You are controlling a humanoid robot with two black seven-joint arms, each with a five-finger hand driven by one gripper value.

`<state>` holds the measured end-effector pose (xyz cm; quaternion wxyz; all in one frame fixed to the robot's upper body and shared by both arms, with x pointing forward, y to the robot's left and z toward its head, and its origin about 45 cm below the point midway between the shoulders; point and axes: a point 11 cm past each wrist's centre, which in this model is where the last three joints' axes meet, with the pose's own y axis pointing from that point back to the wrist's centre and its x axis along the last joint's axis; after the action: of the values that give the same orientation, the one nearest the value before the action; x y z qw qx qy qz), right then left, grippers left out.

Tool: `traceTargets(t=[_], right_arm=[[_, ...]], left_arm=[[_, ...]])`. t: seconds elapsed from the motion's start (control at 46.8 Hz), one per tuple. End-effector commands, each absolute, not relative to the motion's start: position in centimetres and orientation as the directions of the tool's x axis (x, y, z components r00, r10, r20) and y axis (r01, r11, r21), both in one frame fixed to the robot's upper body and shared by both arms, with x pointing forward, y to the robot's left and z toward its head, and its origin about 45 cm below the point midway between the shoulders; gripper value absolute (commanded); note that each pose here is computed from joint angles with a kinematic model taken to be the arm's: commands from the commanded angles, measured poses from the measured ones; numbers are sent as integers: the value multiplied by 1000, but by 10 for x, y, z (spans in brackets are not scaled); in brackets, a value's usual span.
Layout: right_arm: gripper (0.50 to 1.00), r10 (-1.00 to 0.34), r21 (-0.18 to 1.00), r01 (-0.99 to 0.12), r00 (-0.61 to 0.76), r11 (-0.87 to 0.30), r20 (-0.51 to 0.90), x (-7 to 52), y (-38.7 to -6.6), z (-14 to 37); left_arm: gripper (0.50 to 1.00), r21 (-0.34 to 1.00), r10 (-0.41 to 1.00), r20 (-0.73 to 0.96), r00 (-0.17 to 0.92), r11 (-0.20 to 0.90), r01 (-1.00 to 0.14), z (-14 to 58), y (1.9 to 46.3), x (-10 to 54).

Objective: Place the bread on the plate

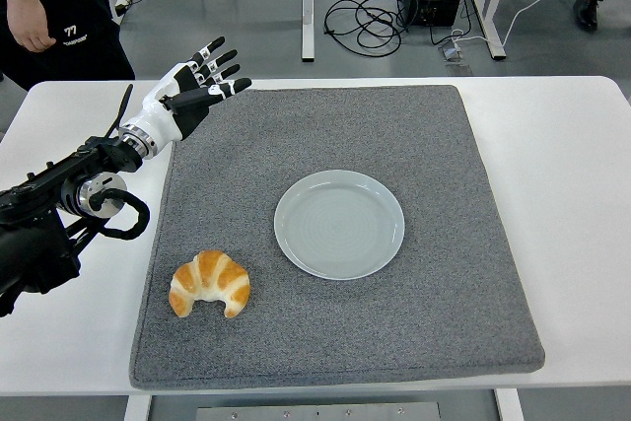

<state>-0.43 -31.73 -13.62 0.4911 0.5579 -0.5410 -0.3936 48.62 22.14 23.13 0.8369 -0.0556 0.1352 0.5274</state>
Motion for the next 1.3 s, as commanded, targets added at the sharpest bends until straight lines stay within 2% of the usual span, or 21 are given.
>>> traceTargets(t=[0.0,0.214,0.363,0.534,0.876,1.132,1.282], right_arm=[[1000,-990,974,-216,105,68,92,-5,-317,-136],[1000,-990,974,-217,106,68,92,-4,-317,-136],[1000,-990,974,-218,104,68,92,-4,-317,-136],[1000,-990,974,-218,104,68,92,-4,-317,-136],[1000,-990,974,-218,103,68,92,-4,-317,-136],[1000,-990,974,-218,104,68,92,-4,-317,-136],[1000,-990,974,-217,106,68,92,-4,-317,-136]], left_arm=[[968,61,867,-240,436,462,-885,234,225,483],[965,67,846,-92,525,531,-845,253,224,470],[958,26,826,22,564,563,-826,302,230,473],[949,55,768,184,614,615,-786,349,227,473],[948,222,495,478,726,732,-645,385,202,431],[948,359,305,592,746,728,-583,378,198,406],[948,429,199,599,776,739,-520,376,197,393]])
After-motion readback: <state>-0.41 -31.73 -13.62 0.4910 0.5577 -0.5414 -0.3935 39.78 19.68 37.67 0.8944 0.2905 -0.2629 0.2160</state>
